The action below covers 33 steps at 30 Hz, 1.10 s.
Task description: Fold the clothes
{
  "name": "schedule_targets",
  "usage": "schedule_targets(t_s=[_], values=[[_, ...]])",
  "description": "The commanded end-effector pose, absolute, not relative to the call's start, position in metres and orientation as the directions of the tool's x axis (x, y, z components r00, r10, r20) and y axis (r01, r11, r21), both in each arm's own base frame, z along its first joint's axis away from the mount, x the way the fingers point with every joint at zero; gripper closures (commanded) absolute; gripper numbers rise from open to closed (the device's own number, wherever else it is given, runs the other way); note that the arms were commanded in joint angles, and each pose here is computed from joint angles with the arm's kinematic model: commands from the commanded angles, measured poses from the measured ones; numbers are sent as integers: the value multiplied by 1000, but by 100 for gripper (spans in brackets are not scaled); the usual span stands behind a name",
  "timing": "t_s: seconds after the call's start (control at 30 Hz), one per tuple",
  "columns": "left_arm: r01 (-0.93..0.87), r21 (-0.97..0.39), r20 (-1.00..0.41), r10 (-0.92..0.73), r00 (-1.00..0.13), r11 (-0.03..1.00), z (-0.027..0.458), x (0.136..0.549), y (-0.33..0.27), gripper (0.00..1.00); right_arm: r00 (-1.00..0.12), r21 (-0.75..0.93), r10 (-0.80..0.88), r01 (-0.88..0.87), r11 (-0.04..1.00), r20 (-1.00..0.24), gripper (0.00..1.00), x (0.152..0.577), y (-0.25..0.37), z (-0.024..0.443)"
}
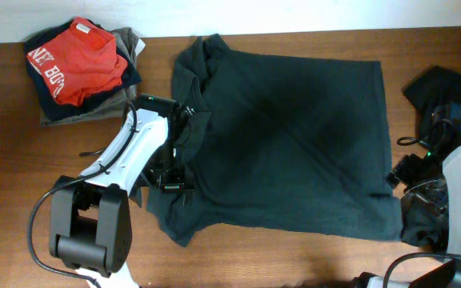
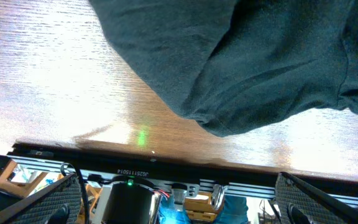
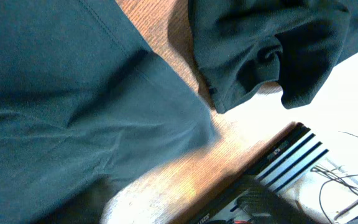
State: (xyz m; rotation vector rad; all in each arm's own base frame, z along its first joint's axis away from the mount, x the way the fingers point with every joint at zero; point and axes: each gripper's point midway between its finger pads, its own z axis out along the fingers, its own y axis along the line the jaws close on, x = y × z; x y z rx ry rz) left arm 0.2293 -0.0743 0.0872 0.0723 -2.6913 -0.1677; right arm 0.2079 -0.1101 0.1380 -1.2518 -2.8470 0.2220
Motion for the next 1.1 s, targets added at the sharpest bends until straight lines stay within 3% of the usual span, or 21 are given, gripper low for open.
schedule_targets(t_s=[0.0, 0.13, 0.3, 0.5, 0.77, 1.07], values=[[-21, 144, 390, -76, -918, 989, 93, 234, -72, 1, -666, -141, 744, 743, 654, -53, 14, 208, -113, 139], [-23, 138, 303, -65, -951, 990, 107, 256, -75, 1, -694, -65, 718, 720, 691, -51, 13, 221, -105, 138], [-13, 53, 76, -17, -997, 999, 123, 315, -93, 2, -764, 111, 644, 638, 762, -39, 13, 244, -82, 139], [49, -15, -152, 46, -987, 999, 120, 376, -111, 24, -851, 257, 525, 503, 825, -23, 13, 253, -56, 143], [147, 4, -179, 145, -973, 989, 80, 409, -120, 26, -857, 255, 515, 498, 829, 0, 13, 247, -54, 143], [245, 146, -272, 277, -922, 958, 54, 450, -120, 26, -881, 257, 474, 455, 852, -11, 13, 252, -42, 143]])
